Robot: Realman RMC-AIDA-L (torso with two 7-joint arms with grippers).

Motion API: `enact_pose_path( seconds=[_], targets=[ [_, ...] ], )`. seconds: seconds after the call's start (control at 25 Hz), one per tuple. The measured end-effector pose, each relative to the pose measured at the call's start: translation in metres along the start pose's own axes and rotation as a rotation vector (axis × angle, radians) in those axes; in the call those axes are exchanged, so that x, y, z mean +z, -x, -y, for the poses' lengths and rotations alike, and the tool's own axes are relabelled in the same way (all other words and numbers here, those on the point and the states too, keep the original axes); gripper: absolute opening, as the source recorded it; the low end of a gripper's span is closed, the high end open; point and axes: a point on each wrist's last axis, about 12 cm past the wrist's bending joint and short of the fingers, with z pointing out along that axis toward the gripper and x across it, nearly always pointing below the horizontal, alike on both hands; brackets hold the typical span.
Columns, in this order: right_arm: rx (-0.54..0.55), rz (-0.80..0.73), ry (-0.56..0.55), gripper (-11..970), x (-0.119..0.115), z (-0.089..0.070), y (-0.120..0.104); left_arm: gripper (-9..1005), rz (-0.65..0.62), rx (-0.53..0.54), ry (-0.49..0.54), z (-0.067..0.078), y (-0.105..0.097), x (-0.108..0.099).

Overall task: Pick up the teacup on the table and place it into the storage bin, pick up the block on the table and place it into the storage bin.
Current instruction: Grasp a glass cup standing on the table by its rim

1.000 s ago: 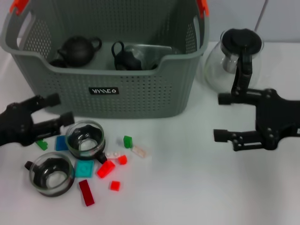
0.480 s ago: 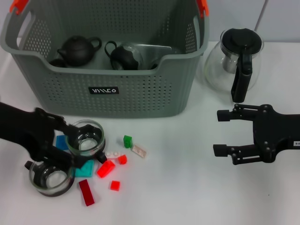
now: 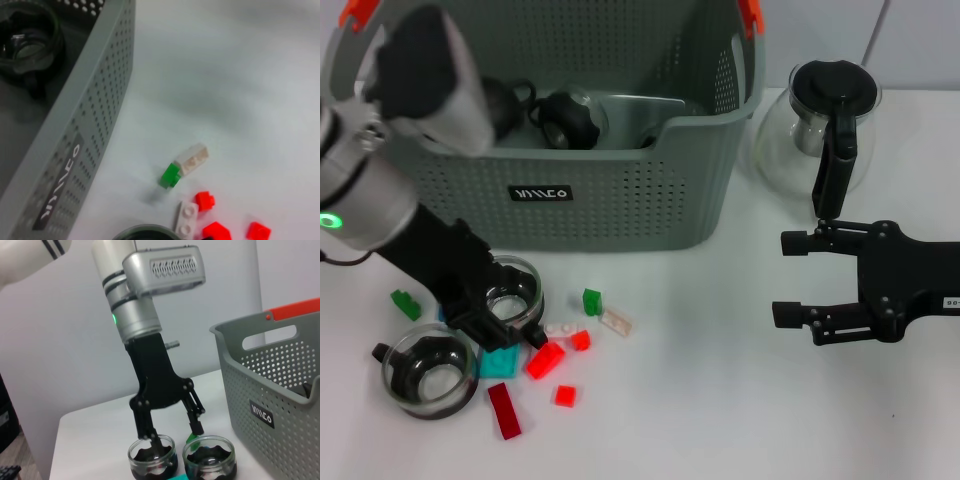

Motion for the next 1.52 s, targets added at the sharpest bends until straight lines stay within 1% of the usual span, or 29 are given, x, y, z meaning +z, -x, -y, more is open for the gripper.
enact_pose_path(
  seconds=[0.12, 0.28, 0.48, 0.68, 0.88, 0.96, 1.28, 1.52],
  targets=[
    [0.011, 0.01, -0.004, 914, -0.001, 0.001, 0.0, 810, -0.047, 0.037, 0.031, 0.002, 0.008, 0.007],
    [0.017, 0.019, -0.012, 915, -0.004, 0.003, 0.0, 811, -0.106, 0.091, 0.06, 0.009, 0.018, 0.021],
    [0.03, 0.022, -0.011, 915, -0.005, 0.004, -0.002, 802, -0.157, 0.117, 0.088, 0.012, 0.023, 0.03],
    [0.032, 0.019, -0.003, 915, -0.003, 0.003, -0.002, 755, -0.19, 0.106, 0.119, 0.009, 0.024, 0.042],
    [0.032, 0.018, -0.003, 914, -0.004, 0.003, -0.002, 748, -0.203, 0.091, 0.109, 0.009, 0.02, 0.049],
    [0.031, 0.018, -0.003, 914, -0.004, 0.003, -0.002, 579, -0.206, 0.086, 0.108, 0.009, 0.02, 0.051],
    [0.037, 0.019, 0.001, 915, -0.003, 0.003, -0.003, 563, -0.224, 0.081, 0.114, 0.009, 0.019, 0.06],
    [0.045, 0.018, 0.003, 914, -0.003, 0.002, -0.005, 562, -0.217, 0.057, 0.129, 0.008, 0.02, 0.061]
  ],
)
